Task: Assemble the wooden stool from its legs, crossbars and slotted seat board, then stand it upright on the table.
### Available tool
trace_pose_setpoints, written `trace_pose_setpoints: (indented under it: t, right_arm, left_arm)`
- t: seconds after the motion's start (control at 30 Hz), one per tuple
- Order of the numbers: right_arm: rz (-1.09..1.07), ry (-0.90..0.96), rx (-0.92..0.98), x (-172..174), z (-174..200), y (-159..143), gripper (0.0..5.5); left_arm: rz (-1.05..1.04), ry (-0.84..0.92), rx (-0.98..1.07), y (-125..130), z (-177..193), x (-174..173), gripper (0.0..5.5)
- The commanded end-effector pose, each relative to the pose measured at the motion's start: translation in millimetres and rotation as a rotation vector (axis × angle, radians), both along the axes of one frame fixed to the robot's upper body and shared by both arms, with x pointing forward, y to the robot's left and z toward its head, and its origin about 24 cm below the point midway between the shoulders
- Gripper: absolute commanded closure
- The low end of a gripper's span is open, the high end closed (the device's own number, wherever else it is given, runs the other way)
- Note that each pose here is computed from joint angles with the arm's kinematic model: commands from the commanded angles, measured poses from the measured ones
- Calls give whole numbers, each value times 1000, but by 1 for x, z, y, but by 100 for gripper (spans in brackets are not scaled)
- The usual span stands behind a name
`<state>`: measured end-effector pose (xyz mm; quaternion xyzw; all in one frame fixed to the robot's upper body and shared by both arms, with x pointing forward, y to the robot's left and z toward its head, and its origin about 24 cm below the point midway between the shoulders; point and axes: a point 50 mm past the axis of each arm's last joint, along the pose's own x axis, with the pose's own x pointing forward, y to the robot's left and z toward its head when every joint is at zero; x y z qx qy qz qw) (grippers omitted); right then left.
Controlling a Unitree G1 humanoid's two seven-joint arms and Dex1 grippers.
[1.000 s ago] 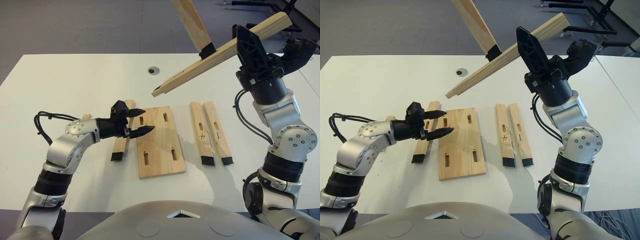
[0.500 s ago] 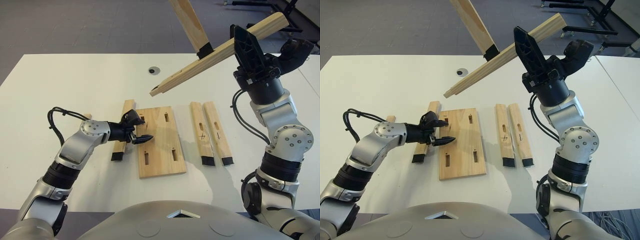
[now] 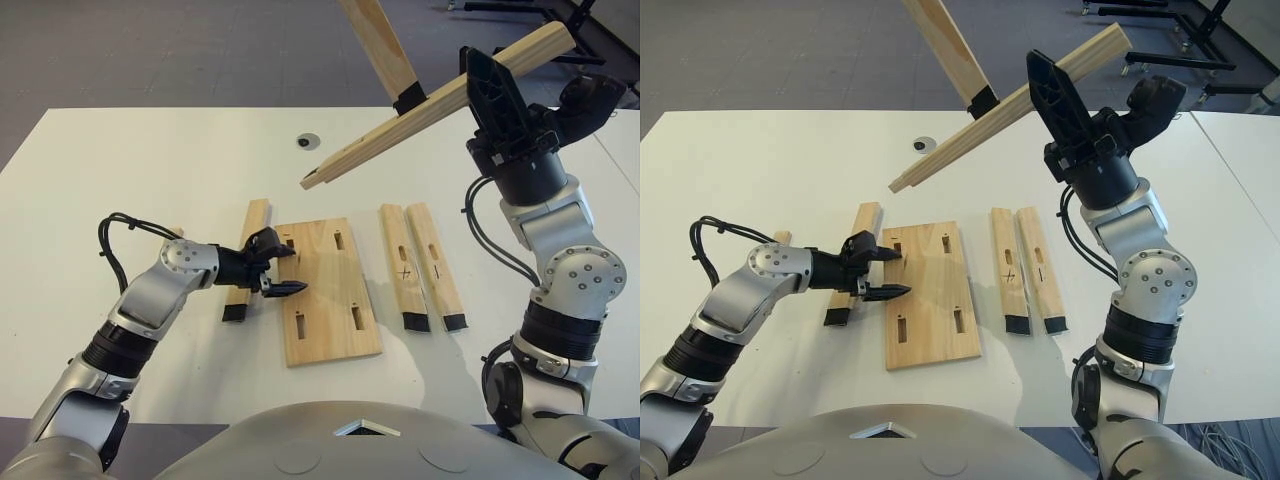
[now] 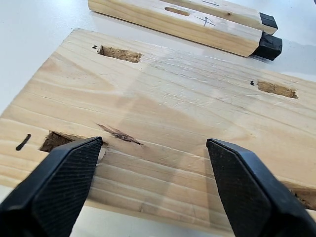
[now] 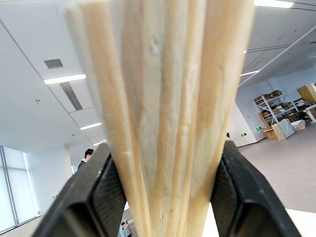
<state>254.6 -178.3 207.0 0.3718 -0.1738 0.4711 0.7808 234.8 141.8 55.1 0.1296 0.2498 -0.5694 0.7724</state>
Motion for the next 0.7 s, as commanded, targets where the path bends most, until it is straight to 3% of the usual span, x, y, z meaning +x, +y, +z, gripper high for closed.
trace_pose_setpoints:
  t: [0.03, 0.2, 0.4, 0.7]
  right_arm:
    - [-27, -33, -22, 2, 5, -1, 345]
    - [-115, -37, -270, 13, -10, -7, 345]
    - [-66, -149, -562, 24, -26, 0, 345]
    - [39, -237, -731, 33, -41, 7, 345]
  left_arm:
    - [22, 5, 17, 2, -6, 3, 162]
    - [46, -50, -33, 5, 5, 11, 162]
    - [5, -41, -43, 8, 9, 7, 162]
    - [57, -99, -140, 7, 26, 14, 162]
